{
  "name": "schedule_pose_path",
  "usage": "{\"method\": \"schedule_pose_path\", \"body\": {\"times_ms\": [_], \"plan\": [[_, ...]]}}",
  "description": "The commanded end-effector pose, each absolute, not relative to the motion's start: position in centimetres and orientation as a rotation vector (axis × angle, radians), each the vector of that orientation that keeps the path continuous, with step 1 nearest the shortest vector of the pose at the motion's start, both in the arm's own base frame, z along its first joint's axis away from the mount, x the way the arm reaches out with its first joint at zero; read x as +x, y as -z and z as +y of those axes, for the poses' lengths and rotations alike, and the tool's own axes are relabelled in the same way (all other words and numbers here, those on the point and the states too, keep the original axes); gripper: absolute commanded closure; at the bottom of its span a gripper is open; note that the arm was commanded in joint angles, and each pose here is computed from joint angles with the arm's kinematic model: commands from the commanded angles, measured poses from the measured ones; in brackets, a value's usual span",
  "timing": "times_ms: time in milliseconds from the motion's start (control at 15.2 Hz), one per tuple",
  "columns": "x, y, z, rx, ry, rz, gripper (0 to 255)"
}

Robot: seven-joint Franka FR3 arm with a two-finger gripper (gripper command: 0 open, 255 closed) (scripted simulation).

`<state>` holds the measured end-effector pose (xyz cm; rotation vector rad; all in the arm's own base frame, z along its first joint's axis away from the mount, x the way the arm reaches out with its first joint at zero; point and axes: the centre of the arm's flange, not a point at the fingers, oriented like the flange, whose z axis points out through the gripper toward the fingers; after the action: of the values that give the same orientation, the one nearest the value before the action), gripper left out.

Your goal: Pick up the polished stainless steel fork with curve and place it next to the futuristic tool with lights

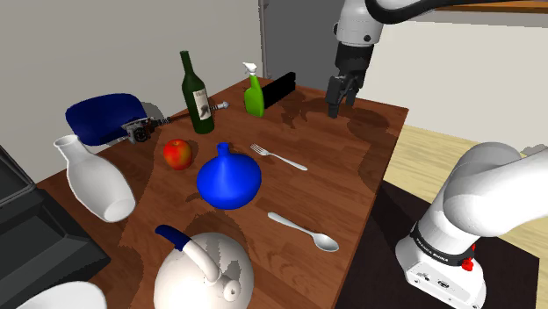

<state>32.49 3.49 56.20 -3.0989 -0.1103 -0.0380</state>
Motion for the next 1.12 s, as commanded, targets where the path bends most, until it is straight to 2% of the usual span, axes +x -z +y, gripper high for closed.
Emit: {"method": "schedule_pose_path", "body": {"times_ms": [0, 1056], "plan": [[32.5, -56.2, 3.5, -3.099, 0.038, -0.110, 0], [47.7, -42.9, 8.4, -3.121, 0.091, -0.017, 0]]}}
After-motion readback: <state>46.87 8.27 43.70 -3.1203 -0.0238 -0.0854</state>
